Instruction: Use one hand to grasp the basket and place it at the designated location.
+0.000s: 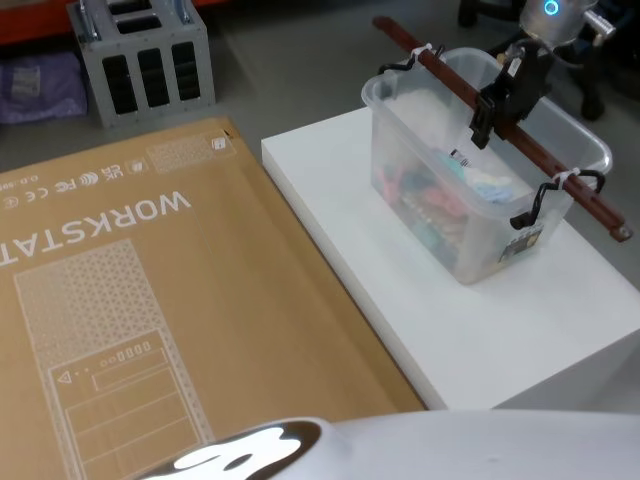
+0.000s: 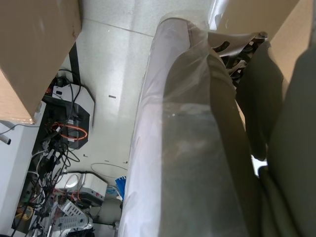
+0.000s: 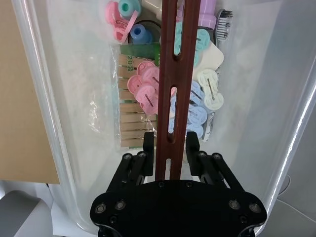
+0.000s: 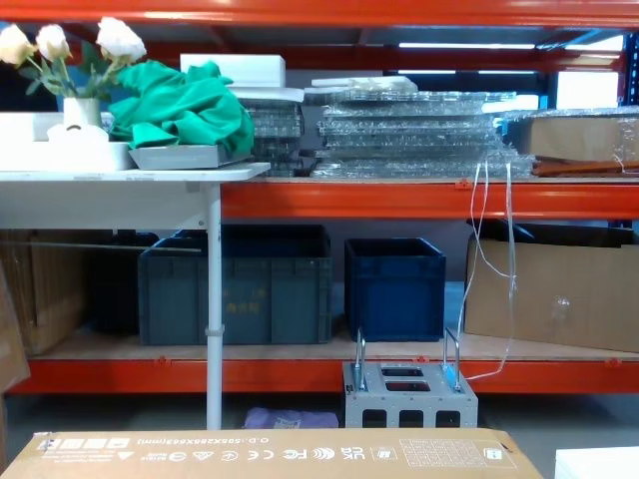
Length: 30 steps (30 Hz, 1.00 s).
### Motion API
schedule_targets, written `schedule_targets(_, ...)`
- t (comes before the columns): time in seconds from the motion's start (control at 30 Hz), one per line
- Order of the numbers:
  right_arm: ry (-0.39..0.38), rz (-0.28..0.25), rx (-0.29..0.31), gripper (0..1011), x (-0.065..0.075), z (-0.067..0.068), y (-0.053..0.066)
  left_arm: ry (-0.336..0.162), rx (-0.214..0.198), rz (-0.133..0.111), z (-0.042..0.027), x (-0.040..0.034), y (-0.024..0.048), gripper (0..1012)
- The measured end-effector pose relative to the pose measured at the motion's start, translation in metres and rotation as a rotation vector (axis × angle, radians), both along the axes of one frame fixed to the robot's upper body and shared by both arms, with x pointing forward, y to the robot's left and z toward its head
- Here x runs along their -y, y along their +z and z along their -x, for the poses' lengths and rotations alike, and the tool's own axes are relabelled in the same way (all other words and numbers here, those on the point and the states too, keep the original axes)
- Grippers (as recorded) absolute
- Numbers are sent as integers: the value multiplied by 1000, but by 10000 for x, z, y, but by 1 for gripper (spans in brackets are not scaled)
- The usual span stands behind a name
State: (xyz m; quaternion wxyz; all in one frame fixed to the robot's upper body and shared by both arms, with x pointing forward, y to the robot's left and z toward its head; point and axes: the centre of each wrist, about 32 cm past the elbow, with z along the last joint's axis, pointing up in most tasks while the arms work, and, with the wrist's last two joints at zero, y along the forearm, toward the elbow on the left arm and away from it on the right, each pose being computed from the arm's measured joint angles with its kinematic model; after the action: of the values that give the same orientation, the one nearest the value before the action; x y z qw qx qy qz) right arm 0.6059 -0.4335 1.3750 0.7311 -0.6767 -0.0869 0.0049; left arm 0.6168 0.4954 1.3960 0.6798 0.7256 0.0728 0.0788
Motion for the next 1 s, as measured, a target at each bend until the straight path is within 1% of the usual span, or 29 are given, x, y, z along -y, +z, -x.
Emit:
schedule_targets(0.03,0,0,1,405,0,2,0,0,0,0,0,0,0,0)
schedule_targets(0.07,-2,0,3,345,3,7,1,0,0,0,0,0,0,0)
schedule_targets(0.17,-7,0,6,284,10,15,7,0,0,0,0,0,0,0)
schedule_targets(0.2,-10,1,8,237,16,21,12,0,0,0,0,0,0,0)
schedule_targets(0.33,-14,2,11,227,23,30,25,0,0,0,0,0,0,0)
schedule_targets(0.5,-18,1,24,227,34,49,73,0,0,0,0,0,0,0)
schedule_targets(0.57,-15,1,39,227,33,69,130,0,0,0,0,0,0,0)
schedule_targets(0.6,-15,1,39,227,33,69,130,0,0,0,0,0,0,0)
schedule_targets(0.7,-10,0,56,227,29,92,203,0,0,0,0,0,0,0)
schedule_targets(0.77,-5,-1,73,227,24,116,269,0,0,0,0,0,0,0)
schedule_targets(0.8,-5,-1,73,227,24,116,269,0,0,0,0,0,0,0)
schedule_targets(0.93,9,-5,100,227,5,158,386,0,0,0,0,0,0,0)
schedule_targets(0.97,9,-5,100,227,5,158,386,0,0,0,0,0,0,0)
schedule_targets(1.0,16,-8,109,227,-4,173,430,0,0,0,0,0,0,0)
